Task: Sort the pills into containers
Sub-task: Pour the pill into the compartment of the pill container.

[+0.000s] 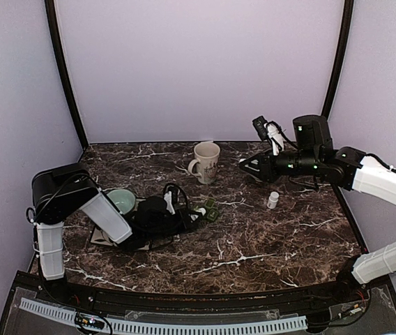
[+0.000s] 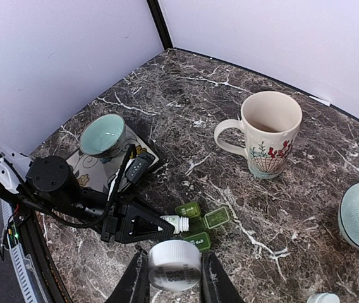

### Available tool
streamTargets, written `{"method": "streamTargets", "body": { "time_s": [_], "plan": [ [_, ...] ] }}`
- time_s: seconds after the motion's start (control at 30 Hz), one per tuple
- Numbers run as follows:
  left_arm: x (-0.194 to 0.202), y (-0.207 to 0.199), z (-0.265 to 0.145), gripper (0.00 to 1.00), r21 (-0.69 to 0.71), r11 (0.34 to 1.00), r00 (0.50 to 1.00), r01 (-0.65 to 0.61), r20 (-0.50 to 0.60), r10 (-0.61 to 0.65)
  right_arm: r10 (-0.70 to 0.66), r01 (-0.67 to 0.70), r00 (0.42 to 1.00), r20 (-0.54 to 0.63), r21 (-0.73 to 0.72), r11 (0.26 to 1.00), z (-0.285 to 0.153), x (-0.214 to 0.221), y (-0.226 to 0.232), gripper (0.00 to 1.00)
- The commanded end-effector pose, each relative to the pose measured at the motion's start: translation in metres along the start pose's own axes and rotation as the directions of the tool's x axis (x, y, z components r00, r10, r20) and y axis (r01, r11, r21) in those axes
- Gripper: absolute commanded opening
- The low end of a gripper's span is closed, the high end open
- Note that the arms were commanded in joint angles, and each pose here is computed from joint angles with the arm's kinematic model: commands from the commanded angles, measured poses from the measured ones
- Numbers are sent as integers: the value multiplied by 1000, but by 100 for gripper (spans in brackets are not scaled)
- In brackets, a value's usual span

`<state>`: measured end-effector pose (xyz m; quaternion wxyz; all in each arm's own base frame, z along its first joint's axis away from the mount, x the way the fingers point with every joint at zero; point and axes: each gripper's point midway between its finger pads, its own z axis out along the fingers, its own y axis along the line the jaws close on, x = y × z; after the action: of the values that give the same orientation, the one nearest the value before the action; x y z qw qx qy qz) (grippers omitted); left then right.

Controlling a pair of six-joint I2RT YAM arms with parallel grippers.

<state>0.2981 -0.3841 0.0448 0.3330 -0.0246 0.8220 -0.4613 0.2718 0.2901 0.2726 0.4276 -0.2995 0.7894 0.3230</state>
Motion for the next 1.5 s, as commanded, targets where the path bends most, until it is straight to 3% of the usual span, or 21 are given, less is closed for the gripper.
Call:
{"method": "streamTargets", "body": {
  "time_s": [0.0,1.47],
  "plan": [
    [-12,-19,-1,0,20,999,999,-28,25,28,0,0,999,33,-6,1000,-1,-11,0,0],
    [-21,-34,-1,0,-41,995,996,-90,6,90,4,-4,1000,28,-9,1000,1,-11,0,0]
  ]
}}
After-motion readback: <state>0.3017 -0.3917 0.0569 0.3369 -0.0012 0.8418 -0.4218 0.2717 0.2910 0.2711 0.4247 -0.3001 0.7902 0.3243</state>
